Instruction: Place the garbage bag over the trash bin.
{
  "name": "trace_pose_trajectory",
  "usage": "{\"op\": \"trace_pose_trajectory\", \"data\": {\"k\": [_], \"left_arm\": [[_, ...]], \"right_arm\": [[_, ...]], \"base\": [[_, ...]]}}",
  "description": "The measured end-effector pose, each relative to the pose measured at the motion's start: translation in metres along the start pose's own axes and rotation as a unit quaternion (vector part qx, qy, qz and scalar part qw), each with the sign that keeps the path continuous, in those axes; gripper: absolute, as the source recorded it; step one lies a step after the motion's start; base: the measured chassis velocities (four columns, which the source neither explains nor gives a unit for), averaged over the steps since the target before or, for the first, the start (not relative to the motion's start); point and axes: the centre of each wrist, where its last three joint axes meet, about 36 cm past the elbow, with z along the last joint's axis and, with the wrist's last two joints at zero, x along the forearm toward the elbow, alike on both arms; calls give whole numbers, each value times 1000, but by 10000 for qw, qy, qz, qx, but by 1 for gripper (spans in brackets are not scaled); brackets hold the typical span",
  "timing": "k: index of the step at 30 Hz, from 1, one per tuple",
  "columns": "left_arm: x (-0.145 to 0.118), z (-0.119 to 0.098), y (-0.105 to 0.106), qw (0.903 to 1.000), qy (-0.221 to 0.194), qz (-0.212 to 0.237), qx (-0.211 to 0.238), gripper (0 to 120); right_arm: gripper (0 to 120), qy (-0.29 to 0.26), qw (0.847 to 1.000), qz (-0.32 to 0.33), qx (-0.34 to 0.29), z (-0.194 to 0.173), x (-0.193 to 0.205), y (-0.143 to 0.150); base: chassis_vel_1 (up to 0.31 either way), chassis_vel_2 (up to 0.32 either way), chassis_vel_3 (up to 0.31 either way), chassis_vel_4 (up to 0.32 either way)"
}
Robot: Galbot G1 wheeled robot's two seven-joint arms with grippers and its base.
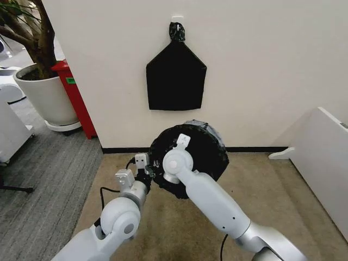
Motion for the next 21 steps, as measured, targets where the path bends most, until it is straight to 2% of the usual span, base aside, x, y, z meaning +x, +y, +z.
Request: {"op": "trace_pose_trajectory", "data": {"k": [8,13,16,21], "left_arm": [[3,-3,-2,10000,-29,50,15,0],[3,-2,-2,10000,-25,47,25,0],[0,-1,0,10000,-17,1,18,0],[-2,-3,4,10000,-48,-51,11,0]], "right_arm": [[0,30,9998,175,2,5,-16,-7],[0,-45,9999,80,-55,0,3,-6],[0,-4,9999,-37,-94,-6,29,-9],[0,67,9999,76,-58,-7,35,-15]], "base": [[0,0,0,0],[0,0,0,0],[0,0,0,0],[0,0,0,0]]}}
